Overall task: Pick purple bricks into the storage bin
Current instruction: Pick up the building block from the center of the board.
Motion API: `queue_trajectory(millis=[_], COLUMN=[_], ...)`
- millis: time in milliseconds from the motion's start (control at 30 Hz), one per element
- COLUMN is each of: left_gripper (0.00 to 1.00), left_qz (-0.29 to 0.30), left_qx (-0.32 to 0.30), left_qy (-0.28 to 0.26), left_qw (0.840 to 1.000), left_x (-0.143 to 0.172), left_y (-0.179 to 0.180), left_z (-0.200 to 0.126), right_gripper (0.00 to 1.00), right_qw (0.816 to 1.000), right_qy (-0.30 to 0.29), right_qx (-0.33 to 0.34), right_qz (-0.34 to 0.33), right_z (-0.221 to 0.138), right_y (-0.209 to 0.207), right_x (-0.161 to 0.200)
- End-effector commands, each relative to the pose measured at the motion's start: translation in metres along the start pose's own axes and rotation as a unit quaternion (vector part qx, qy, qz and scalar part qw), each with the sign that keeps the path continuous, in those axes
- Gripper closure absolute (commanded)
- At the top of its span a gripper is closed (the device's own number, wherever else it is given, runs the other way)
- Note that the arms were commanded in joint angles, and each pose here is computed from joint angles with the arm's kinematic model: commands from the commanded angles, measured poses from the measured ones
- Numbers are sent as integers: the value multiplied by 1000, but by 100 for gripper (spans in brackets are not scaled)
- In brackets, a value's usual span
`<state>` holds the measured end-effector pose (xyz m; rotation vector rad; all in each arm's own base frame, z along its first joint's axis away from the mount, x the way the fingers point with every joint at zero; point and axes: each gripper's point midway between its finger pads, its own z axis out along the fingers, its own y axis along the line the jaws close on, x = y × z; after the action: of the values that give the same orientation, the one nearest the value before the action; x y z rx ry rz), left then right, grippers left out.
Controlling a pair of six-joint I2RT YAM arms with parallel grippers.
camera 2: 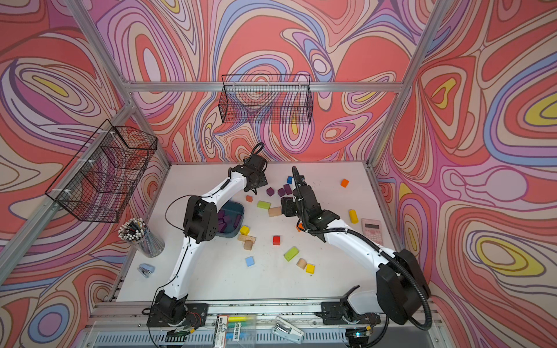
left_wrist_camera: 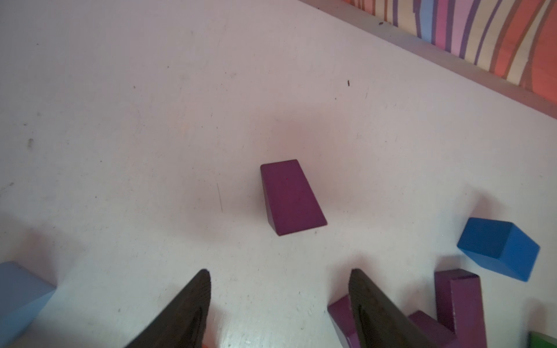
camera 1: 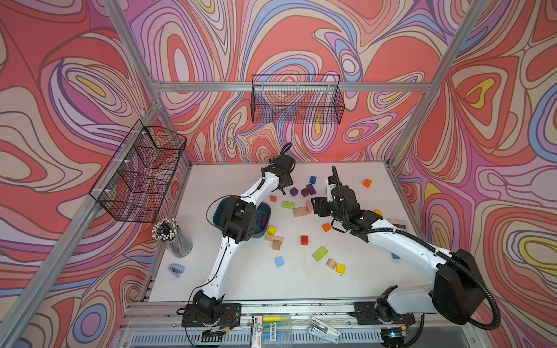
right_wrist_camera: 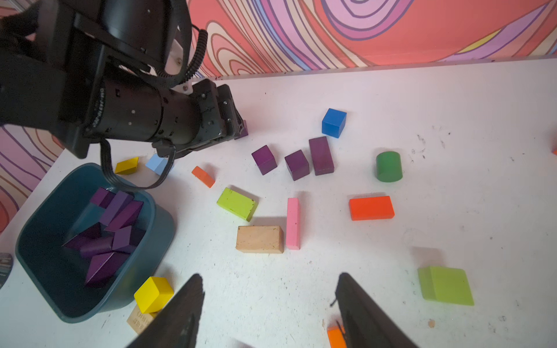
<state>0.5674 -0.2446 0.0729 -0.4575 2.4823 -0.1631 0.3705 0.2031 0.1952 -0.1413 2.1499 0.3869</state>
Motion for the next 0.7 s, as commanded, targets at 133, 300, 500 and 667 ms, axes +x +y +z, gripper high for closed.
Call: queue_trajectory(millis=[133, 300, 500, 667], left_gripper=[27, 27, 36, 42], left_qz=[12, 15, 19, 18], left_qx=[-10, -13, -21, -31], left_qy=[-33, -31, -30, -32], left_qw=[999, 999, 999, 999], left_x=[-7, -3, -3, -5], left_y=[-5, -4, 0, 6], left_z=[19, 32, 40, 40], right_gripper=[28, 28, 28, 28], right_qw=[1000, 1000, 1000, 1000], right_qy=[2, 3, 14, 18], right_qx=[-11, -13, -13, -13], right_qz=[-5, -12, -11, -9], right_z=[-8, -9, -3, 1], right_y=[4, 4, 2, 1], right_x=[-7, -4, 8, 12])
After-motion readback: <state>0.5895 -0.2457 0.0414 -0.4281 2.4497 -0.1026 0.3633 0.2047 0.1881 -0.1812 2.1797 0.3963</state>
